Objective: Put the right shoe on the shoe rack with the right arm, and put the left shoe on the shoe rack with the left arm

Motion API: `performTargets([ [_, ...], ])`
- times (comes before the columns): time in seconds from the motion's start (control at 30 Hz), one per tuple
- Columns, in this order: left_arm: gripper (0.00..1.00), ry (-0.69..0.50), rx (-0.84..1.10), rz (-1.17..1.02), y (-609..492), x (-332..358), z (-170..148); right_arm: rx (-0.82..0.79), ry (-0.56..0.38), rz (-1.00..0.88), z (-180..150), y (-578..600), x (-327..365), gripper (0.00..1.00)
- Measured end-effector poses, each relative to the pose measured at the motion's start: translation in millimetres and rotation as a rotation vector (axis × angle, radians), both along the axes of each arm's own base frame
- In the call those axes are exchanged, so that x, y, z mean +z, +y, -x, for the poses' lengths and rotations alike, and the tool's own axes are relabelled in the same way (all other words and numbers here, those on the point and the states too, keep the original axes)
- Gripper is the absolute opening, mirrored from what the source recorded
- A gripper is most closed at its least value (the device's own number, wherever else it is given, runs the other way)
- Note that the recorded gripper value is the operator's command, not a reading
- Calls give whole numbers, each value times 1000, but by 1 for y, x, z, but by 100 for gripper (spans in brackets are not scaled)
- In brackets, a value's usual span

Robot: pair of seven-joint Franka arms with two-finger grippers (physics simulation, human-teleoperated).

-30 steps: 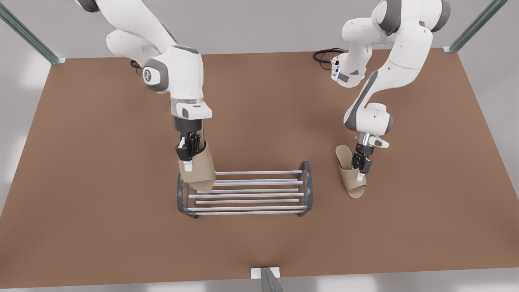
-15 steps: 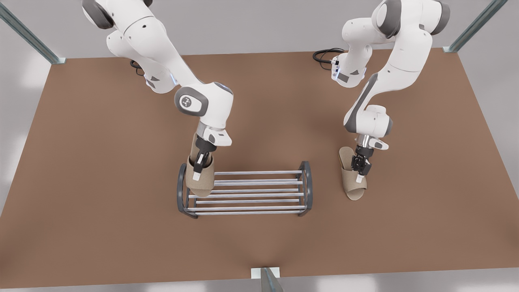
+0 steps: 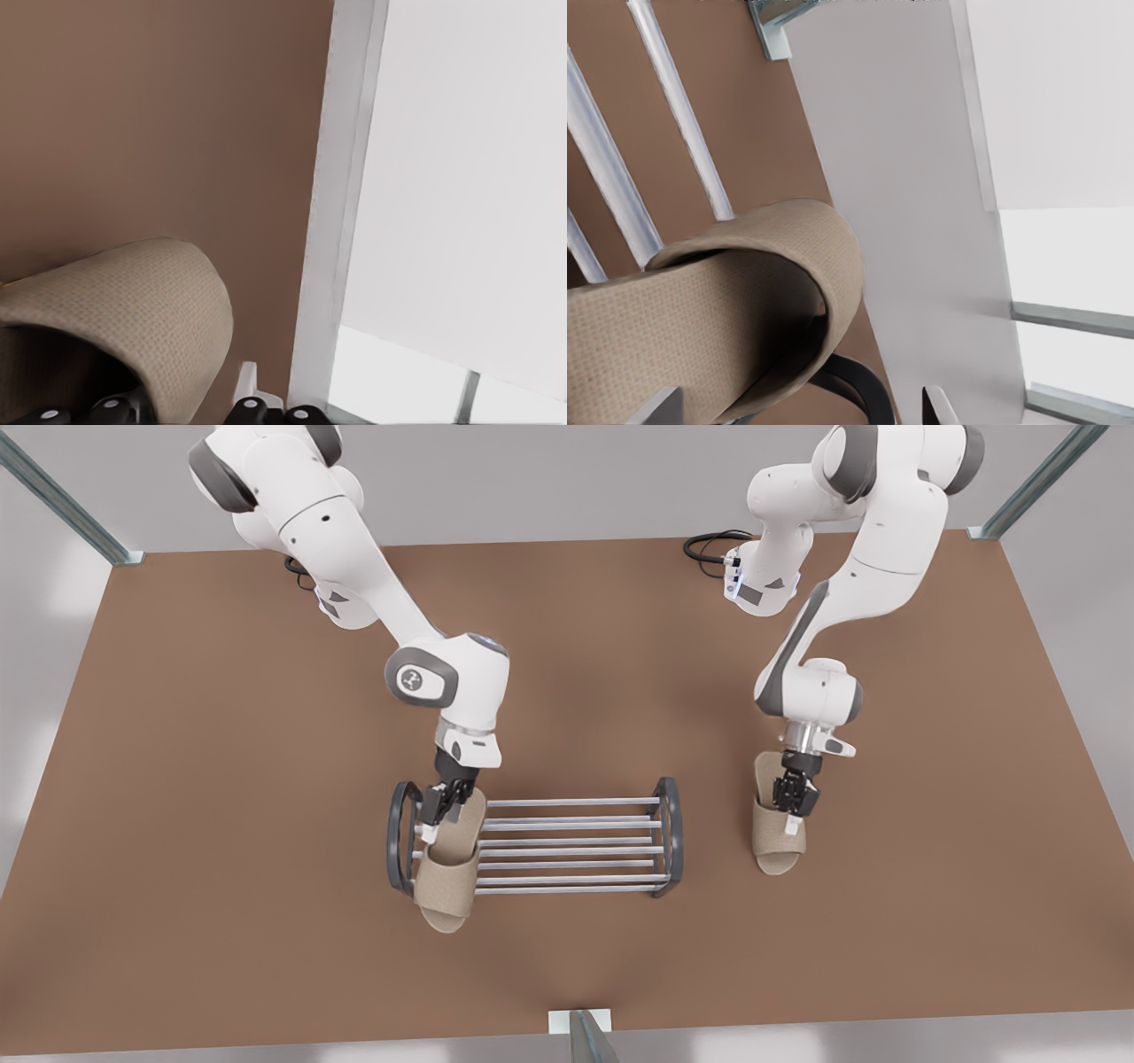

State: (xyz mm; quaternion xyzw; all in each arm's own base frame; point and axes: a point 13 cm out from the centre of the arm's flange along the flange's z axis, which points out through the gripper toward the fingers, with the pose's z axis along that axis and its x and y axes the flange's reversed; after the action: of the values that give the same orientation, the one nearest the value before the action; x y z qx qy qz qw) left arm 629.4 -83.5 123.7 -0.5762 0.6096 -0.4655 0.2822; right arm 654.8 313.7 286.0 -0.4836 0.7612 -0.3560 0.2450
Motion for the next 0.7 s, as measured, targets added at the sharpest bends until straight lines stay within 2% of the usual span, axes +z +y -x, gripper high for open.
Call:
performTargets([
  [0.07,45,-43,-2,5,-1,20,-8,-1,-2,-19,0,3,-1,100],
  [0.13,31,-64,-2,8,-2,30,-12,-1,-3,-33,1,5,-2,100],
  [0.2,23,-70,-1,12,-1,33,-13,-1,-5,-44,2,8,-3,100],
  [0.33,21,-86,14,15,3,55,-28,-14,-54,-87,10,5,43,100],
  [0.43,21,-154,50,7,12,148,-88,-80,-13,-186,54,13,77,100],
  [0.5,21,-140,79,1,18,195,-106,-265,43,-367,54,-7,123,100],
  [0.57,21,-121,81,12,1,245,-107,-560,109,-546,32,-99,154,100],
  [0.63,21,-108,36,33,-46,295,-89,-873,172,-675,17,-227,157,100],
  [0.7,21,-108,-55,57,-123,335,-68,-1146,182,-777,5,-361,170,100],
])
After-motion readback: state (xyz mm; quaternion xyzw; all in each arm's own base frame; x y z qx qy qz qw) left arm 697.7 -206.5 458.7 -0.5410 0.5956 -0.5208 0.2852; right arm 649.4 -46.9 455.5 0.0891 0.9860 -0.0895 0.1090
